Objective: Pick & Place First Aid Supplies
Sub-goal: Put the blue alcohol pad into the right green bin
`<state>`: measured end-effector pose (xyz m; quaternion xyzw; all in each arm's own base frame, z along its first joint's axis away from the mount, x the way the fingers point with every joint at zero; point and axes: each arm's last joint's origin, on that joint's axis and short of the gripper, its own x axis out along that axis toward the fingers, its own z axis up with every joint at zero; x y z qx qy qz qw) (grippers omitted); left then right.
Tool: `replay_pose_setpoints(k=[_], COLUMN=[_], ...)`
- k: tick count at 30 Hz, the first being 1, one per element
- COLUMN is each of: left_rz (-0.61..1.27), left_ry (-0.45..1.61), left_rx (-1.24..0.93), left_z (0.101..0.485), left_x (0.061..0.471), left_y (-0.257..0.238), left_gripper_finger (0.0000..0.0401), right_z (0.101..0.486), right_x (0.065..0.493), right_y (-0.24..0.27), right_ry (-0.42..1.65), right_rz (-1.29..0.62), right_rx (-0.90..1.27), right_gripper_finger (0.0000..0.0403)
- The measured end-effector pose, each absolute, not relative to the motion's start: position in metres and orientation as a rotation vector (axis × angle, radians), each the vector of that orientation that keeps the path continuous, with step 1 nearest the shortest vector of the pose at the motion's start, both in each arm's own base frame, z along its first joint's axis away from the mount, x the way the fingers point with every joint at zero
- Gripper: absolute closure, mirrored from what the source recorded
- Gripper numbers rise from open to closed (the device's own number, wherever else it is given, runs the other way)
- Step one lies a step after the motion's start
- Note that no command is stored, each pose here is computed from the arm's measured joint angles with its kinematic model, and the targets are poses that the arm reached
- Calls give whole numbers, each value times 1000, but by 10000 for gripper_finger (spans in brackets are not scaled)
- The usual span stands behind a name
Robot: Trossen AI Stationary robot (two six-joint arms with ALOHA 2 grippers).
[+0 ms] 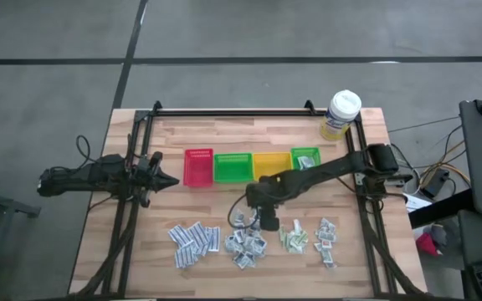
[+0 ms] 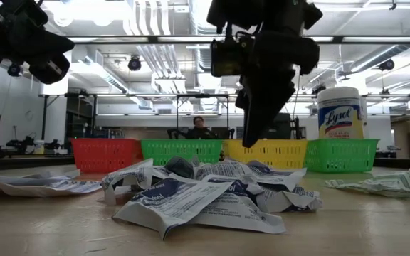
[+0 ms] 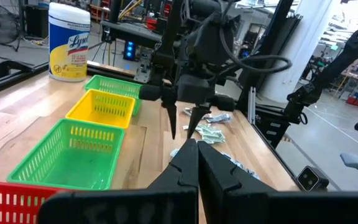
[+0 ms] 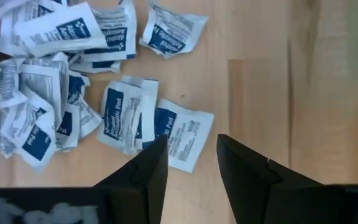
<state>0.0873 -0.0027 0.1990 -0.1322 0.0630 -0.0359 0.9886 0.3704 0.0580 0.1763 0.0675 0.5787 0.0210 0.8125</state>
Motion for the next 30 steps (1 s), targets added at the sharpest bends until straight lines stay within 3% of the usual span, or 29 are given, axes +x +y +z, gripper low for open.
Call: replay_pose_setpoints(k=[9, 16, 30], left_rz=[-72, -72, -72], left_ry=[126, 127, 127], left_rx=[-265, -266, -266], left_z=[199, 199, 199], left_x=[87, 87, 87], left_y=[-3, -3, -3], left_gripper_finger=[401, 401, 401], right_z=[141, 140, 137], right_x=[378, 380, 376], right_y=[57, 57, 55], right_ry=[1325, 1327, 1361], right_rz=[32, 33, -15], right_rx=[130, 128, 155], right_gripper_finger=[257, 249, 302])
